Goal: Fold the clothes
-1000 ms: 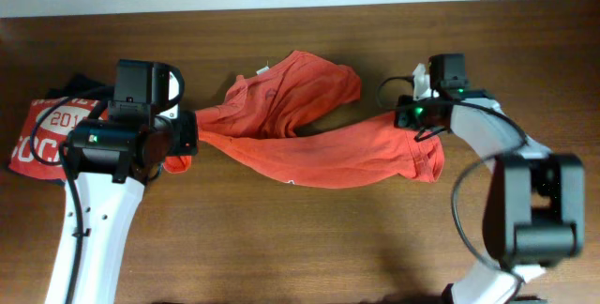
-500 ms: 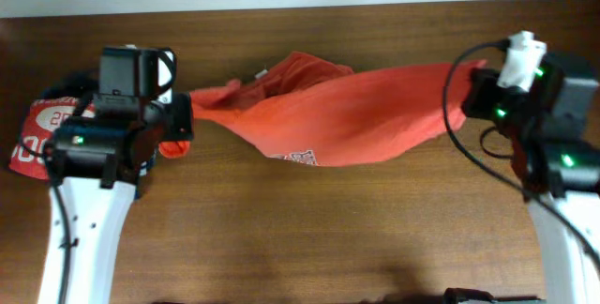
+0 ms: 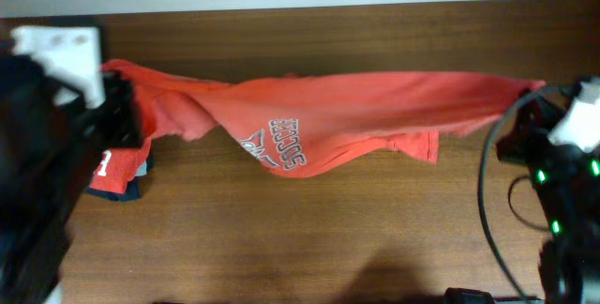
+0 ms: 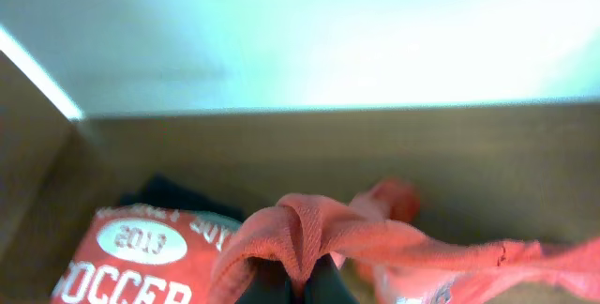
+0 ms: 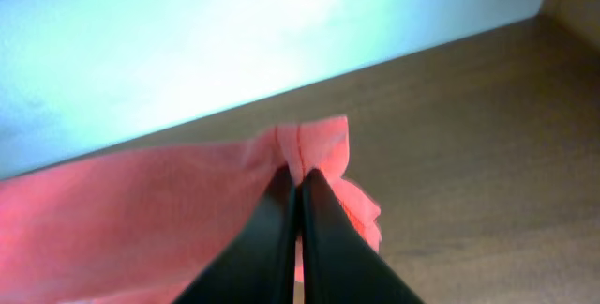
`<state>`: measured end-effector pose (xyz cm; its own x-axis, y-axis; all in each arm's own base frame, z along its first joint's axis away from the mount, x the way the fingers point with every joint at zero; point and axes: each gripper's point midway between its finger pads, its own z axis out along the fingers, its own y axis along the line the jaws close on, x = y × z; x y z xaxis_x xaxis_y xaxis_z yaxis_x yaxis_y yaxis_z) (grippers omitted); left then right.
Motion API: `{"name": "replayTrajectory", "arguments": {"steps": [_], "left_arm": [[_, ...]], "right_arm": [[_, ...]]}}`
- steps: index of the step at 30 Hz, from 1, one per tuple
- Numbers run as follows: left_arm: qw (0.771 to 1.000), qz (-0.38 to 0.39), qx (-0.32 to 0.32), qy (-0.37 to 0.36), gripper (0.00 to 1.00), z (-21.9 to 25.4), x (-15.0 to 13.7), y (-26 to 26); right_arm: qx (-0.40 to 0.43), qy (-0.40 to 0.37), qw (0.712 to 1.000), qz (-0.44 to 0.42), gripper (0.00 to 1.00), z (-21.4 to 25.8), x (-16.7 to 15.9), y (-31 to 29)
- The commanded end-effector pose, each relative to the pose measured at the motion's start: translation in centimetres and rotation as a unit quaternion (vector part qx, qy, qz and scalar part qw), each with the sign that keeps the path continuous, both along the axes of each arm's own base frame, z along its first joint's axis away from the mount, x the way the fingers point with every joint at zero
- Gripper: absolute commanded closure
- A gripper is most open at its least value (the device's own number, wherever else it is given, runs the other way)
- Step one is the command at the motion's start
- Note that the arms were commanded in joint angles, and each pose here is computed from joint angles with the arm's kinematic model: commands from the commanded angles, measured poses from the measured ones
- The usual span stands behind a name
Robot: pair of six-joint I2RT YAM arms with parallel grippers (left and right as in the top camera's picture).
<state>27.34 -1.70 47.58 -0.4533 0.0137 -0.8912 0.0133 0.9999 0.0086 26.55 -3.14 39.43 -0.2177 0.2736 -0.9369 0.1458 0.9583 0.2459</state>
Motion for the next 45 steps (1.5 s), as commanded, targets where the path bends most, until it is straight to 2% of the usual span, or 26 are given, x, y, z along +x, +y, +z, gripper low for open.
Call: {"name": "replayTrajectory", "arguments": {"steps": [1,11,14,17,19,20,25,26,29,30,36,38,39,40,41,42,43,45], "left_arm": [[0.997,0.001,0.000,-0.077,1.00,4.4,-4.0,0.8],[0.982,-0.035,0.001,-0.184,1.00,10.1,-10.2,0.4],[0.982,-0.035,0.001,-0.187,1.00,10.2,-10.2,0.4],[0.985,-0.032,0.008,-0.170,1.00,9.7,-8.6,0.4],[0.988,-0.032,0.020,-0.150,0.99,9.0,-6.7,0.3],[0.992,-0.031,0.023,-0.122,1.00,7.8,-4.2,0.0],[0.998,-0.035,0.030,-0.032,1.00,3.2,4.0,-1.0],[0.999,-0.041,0.032,0.007,0.99,0.6,7.8,-1.7],[0.995,-0.067,0.025,0.064,1.00,-4.2,13.5,-3.3],[0.993,-0.075,0.022,0.092,1.00,-7.3,16.8,-4.0],[0.984,-0.100,0.012,0.144,0.91,-16.3,25.1,-6.3],[0.982,-0.114,0.018,0.148,0.87,-18.8,27.2,-7.0],[0.981,-0.119,0.026,0.148,0.80,-19.7,28.0,-7.2],[0.980,-0.127,0.036,0.147,0.68,-20.6,28.8,-7.3],[0.979,-0.134,0.051,0.147,0.53,-21.2,29.2,-7.2],[0.978,-0.127,0.075,0.150,0.28,-21.7,29.5,-6.6],[0.979,-0.098,0.096,0.152,0.14,-21.4,29.4,-5.3],[0.980,-0.077,0.110,0.148,0.13,-20.1,28.8,-4.3]], "right_arm": [[0.005,-0.042,0.999,-0.031,0.96,2.7,-2.7,-0.5],[-0.007,-0.098,0.994,-0.056,0.96,9.2,-8.6,-0.4],[-0.012,-0.106,0.991,-0.081,0.96,10.1,-9.6,-1.1],[-0.009,-0.096,0.990,-0.103,0.96,9.7,-9.3,-1.9],[-0.008,-0.082,0.991,-0.106,0.96,9.1,-8.5,-2.2],[-0.006,-0.057,0.993,-0.106,0.96,8.2,-7.0,-2.4],[0.001,0.048,0.993,-0.107,0.96,3.6,-1.4,-3.5],[0.004,0.090,0.990,-0.106,0.96,1.5,1.3,-4.0],[0.008,0.145,0.984,-0.104,0.96,-2.1,5.9,-4.8],[0.011,0.178,0.979,-0.102,0.96,-4.7,8.9,-5.2],[0.027,0.238,0.969,-0.065,0.94,-13.0,17.6,-5.5],[0.028,0.240,0.968,-0.062,0.85,-14.9,19.7,-5.8],[0.020,0.239,0.969,-0.058,0.78,-15.6,20.5,-6.0],[0.012,0.237,0.970,-0.054,0.67,-15.9,21.0,-6.1],[0.000,0.235,0.971,-0.048,0.49,-16.0,21.4,-6.1],[-0.011,0.234,0.971,-0.043,0.35,-16.0,21.6,-6.2],[-0.019,0.231,0.972,-0.040,0.30,-15.3,21.2,-6.2],[-0.019,0.227,0.973,-0.043,0.28,-14.3,20.4,-6.4]]}}
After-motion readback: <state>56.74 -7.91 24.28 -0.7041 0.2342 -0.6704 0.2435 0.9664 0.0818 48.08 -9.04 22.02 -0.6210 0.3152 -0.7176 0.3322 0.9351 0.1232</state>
